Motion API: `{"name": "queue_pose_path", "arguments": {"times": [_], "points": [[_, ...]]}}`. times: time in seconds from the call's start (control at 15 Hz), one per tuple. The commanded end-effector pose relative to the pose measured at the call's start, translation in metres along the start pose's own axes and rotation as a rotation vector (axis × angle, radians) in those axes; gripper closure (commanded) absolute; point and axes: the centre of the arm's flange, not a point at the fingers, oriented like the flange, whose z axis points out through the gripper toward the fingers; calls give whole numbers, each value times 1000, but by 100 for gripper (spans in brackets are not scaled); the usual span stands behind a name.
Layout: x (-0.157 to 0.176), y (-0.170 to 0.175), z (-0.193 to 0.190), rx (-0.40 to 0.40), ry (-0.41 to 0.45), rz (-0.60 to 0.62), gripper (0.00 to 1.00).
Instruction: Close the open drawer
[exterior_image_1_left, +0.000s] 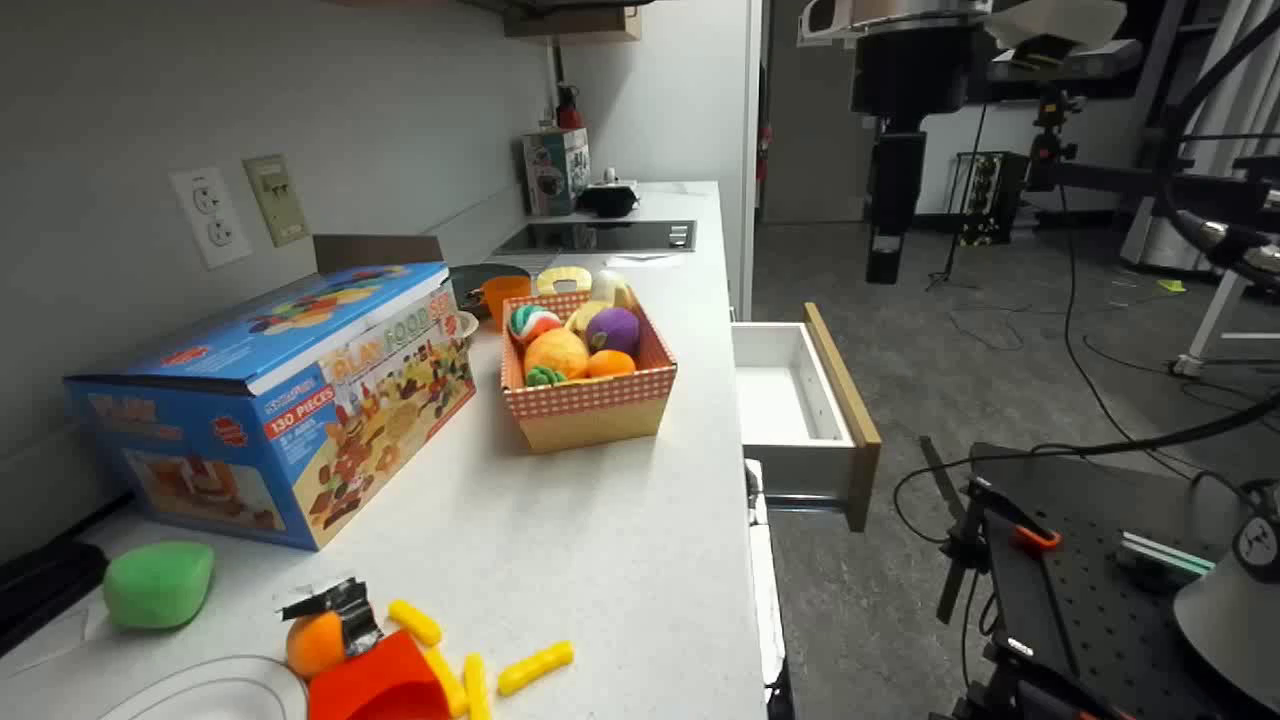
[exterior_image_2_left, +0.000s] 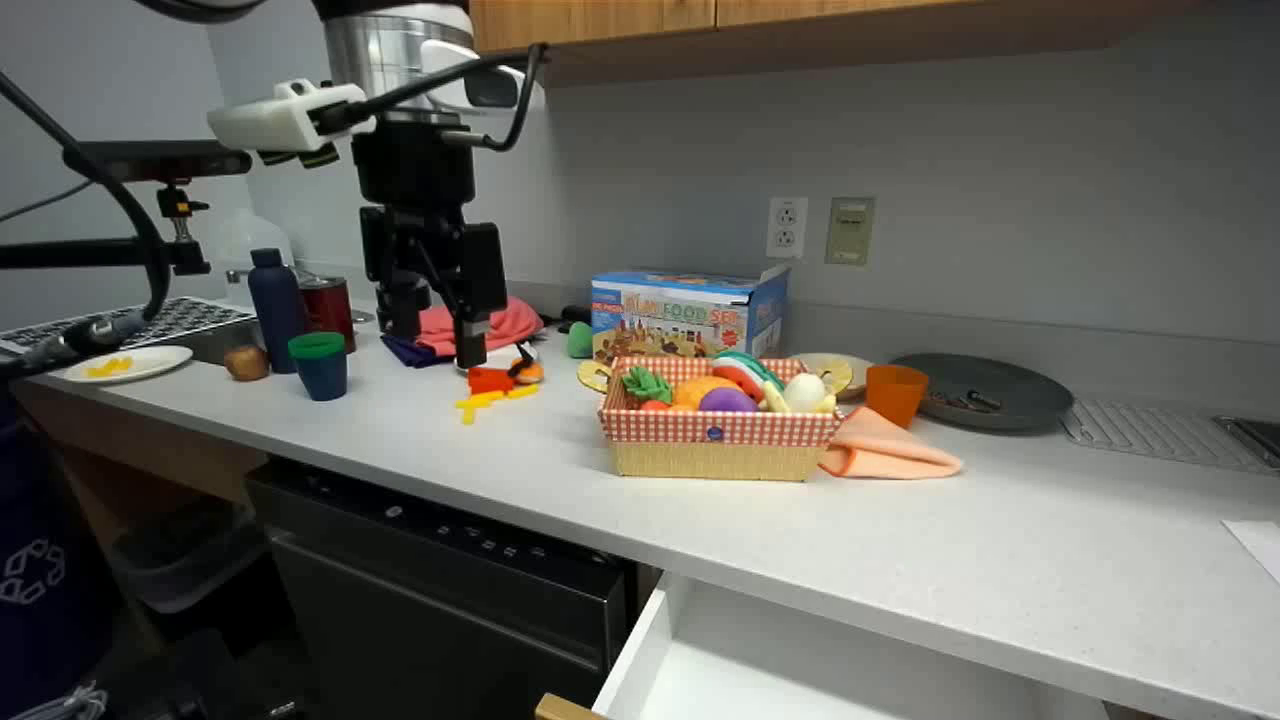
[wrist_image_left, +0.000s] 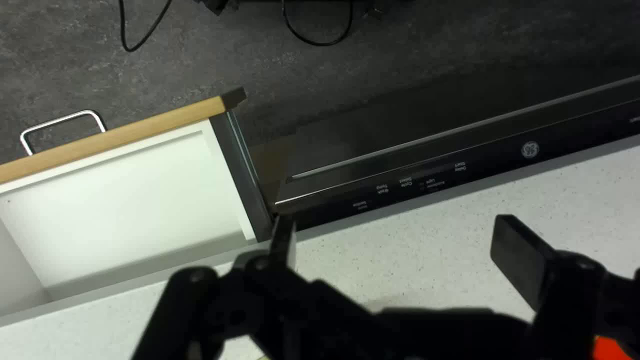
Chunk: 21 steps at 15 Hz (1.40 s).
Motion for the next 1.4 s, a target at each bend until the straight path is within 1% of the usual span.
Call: {"name": "queue_pose_path", "arguments": {"times": [0.0,1.33], "points": [[0,0,0,0,-1,0,0],[1,0,1,0,-4,0,0]]}}
